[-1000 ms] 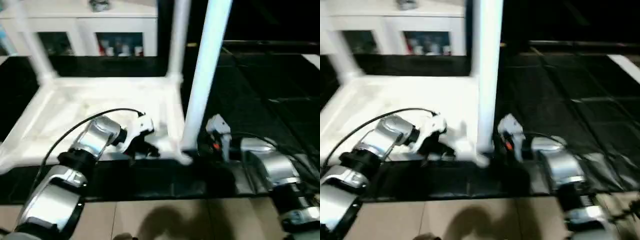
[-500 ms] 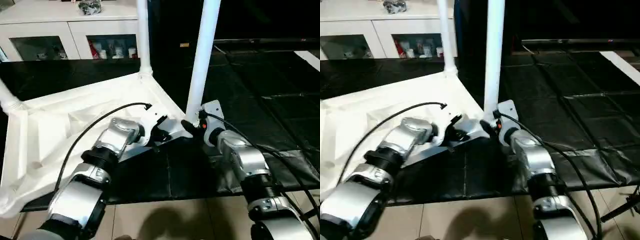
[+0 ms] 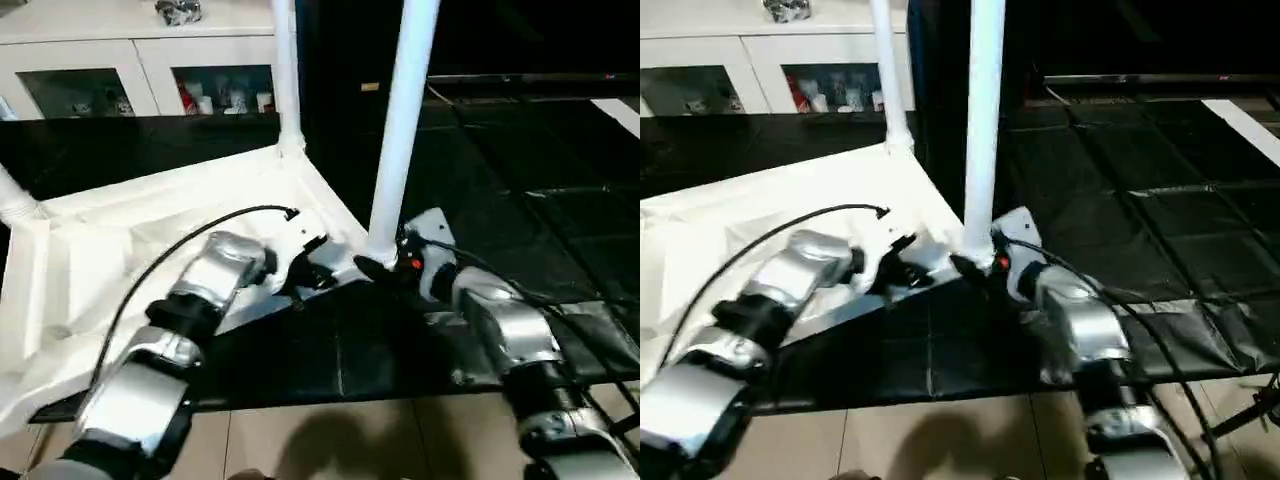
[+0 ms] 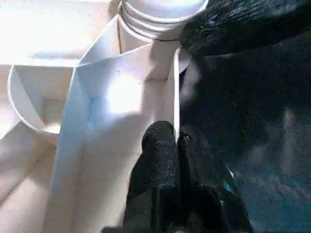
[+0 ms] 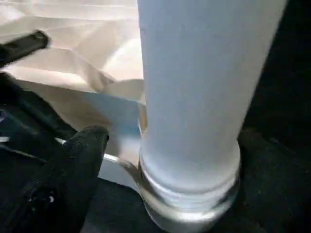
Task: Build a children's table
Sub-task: Rotate leg to tighten
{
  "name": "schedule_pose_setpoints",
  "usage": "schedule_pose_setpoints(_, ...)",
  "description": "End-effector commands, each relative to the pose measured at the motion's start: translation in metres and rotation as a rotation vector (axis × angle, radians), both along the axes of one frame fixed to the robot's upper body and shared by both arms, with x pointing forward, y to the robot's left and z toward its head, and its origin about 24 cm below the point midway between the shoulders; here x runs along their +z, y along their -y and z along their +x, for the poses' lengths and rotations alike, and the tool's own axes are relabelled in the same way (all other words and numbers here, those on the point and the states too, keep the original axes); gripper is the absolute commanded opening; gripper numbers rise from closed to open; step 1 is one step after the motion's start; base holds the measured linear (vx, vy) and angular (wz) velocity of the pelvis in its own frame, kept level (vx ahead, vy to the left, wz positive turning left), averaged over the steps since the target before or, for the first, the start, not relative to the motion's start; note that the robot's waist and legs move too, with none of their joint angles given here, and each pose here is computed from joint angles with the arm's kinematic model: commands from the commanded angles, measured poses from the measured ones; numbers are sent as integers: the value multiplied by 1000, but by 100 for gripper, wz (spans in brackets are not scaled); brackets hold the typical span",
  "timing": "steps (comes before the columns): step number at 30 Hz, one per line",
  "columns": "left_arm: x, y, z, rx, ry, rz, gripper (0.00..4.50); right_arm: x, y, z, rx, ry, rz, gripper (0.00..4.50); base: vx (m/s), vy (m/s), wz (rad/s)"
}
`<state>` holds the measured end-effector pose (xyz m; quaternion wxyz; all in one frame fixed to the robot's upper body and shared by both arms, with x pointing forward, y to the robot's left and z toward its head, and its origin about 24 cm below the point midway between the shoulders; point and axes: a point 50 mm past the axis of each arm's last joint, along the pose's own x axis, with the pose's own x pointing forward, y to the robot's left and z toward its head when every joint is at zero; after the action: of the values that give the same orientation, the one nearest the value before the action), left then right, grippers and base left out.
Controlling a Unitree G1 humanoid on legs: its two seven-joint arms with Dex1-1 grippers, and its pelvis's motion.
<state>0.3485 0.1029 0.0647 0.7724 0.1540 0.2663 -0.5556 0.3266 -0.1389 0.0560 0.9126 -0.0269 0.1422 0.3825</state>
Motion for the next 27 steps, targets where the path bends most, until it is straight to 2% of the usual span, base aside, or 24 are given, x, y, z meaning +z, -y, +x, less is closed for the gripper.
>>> schedule_pose_setpoints(1,10,8,-4,-161,41,-10,0,8,-3,-6,139,21,20,447,0,0,0)
schedule_pose_setpoints(4,13,1,-9,-273,24,4,0,12,7,-14,273,17,-10,447,0,0,0)
schedule_pose_setpoints(6,13,0,-9,-291,17,5,0,12,9,-16,306,10,-17,447,0,0,0)
schedule_pose_setpoints(9,14,-6,-14,-390,-5,30,0,15,16,-26,451,-26,-40,447,0,0,0)
schedule_pose_setpoints(18,10,-18,-23,-539,-36,109,0,23,23,-33,627,-60,-35,447,0,0,0)
schedule_pose_setpoints(19,10,-18,-24,-547,-37,111,0,23,23,-33,636,-64,-30,421,0,0,0)
schedule_pose_setpoints(23,9,-17,-26,-563,-39,107,0,25,22,-33,668,-78,-9,409,0,0,0)
schedule_pose_setpoints(24,8,-17,-26,-566,-38,106,0,25,21,-34,677,-82,-4,376,0,0,0)
schedule_pose_setpoints(27,8,-16,-26,-569,-37,105,0,24,21,-34,687,-87,-1,369,0,0,0)
